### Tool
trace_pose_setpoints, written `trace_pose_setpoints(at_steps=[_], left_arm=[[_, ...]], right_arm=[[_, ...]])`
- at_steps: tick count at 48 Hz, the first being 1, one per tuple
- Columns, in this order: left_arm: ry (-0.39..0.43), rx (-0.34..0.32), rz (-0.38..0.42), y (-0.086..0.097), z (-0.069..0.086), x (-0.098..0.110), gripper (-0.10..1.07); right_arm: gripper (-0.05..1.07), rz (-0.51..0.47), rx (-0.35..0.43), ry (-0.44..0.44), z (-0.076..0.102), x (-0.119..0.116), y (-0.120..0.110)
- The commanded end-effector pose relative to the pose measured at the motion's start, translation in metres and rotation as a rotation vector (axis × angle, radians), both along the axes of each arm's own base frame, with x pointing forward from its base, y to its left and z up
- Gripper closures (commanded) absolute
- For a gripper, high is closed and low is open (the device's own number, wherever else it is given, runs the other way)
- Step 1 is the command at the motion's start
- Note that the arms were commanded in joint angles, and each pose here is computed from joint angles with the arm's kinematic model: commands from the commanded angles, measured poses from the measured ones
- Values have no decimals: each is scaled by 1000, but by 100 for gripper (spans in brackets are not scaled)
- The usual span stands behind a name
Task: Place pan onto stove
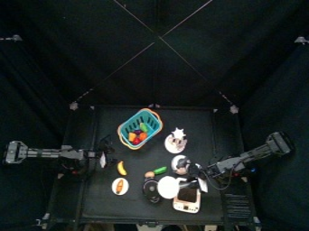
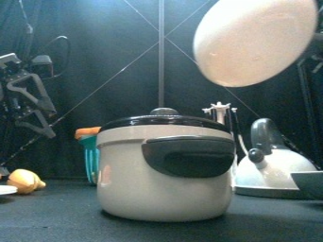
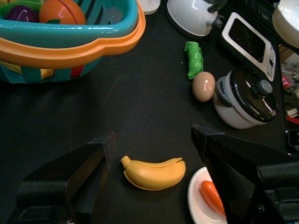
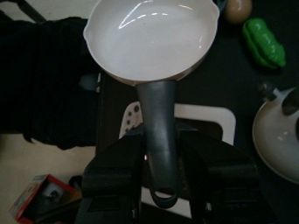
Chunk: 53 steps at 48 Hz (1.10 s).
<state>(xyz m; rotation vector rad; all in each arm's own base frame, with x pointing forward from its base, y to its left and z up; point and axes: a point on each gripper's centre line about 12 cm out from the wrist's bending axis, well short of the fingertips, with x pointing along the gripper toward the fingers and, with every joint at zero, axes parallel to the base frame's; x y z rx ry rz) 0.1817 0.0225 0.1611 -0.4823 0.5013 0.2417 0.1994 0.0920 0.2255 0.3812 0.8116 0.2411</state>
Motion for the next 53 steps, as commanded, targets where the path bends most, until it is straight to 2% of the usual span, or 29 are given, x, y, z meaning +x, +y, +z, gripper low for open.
trace_pose_setpoints(at_steps=[1, 7, 19, 38, 53], left_arm=[[-34, -11, 9, 1, 10, 6, -3], [-28, -23, 18, 1, 7, 4, -3], [-29, -33, 25, 1, 7, 4, -3], [-28, -40, 39, 3, 7, 4, -3], [-28, -39, 40, 3, 7, 4, -3]], right_arm=[[73, 9, 16, 35, -1, -5, 3], [73, 23, 36, 113, -9, -14, 7], [73, 34, 66, 192, -19, -24, 12], [73, 59, 32, 325, -27, -39, 9], [73, 52, -3, 399, -46, -44, 6]])
